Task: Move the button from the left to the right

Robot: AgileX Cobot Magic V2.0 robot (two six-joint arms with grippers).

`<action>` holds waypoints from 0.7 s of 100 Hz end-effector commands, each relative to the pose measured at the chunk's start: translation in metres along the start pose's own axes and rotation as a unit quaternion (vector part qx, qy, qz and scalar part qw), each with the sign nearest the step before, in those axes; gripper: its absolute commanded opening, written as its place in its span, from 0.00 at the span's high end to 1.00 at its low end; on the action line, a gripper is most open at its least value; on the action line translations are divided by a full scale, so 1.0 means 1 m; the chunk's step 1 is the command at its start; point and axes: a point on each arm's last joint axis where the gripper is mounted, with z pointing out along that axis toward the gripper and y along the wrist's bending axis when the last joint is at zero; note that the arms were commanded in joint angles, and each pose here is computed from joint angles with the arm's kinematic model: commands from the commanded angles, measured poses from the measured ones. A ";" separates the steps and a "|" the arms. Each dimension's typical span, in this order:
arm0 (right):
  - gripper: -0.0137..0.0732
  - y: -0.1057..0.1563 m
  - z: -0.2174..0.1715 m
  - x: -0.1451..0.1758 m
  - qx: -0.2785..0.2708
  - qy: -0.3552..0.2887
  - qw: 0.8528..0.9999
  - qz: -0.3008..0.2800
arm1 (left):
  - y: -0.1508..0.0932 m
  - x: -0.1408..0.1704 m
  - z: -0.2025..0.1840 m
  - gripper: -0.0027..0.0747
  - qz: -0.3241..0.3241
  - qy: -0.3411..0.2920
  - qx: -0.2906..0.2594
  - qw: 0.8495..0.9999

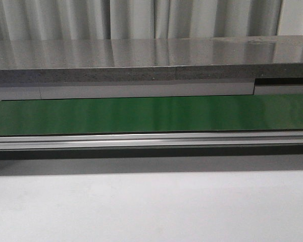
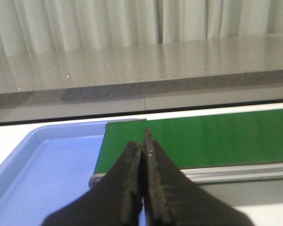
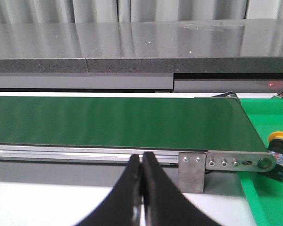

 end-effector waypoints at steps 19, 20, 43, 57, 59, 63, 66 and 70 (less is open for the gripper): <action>0.92 0.000 -0.003 -0.014 0.002 -0.061 0.998 -0.005 | 0.000 -0.004 -0.002 0.99 -0.020 -0.073 -0.005 0.997; 0.92 0.000 -0.003 -0.014 0.002 -0.061 0.998 -0.005 | 0.000 -0.004 -0.002 0.99 -0.020 -0.073 -0.005 0.997; 0.92 0.000 -0.003 -0.014 0.002 -0.061 0.998 -0.005 | 0.000 -0.004 -0.002 0.99 -0.018 -0.074 -0.005 0.997; 0.92 0.000 -0.003 -0.014 0.002 -0.061 0.998 -0.005 | 0.000 -0.004 -0.002 0.99 -0.018 -0.074 -0.005 0.997; 0.92 0.000 -0.003 -0.014 0.002 -0.061 0.998 -0.005 | 0.000 -0.004 -0.002 0.99 -0.018 -0.074 -0.005 0.997; 0.92 0.000 -0.003 -0.014 0.002 -0.061 0.998 -0.005 | 0.000 -0.004 -0.002 0.99 -0.018 -0.074 -0.005 0.997; 0.92 0.000 -0.003 -0.014 0.002 -0.061 0.998 -0.005 | 0.000 -0.004 -0.002 0.99 -0.018 -0.074 -0.005 0.997; 0.92 0.000 -0.003 -0.014 0.002 -0.061 0.998 -0.005 | 0.000 -0.004 -0.002 0.99 -0.018 -0.074 -0.005 0.997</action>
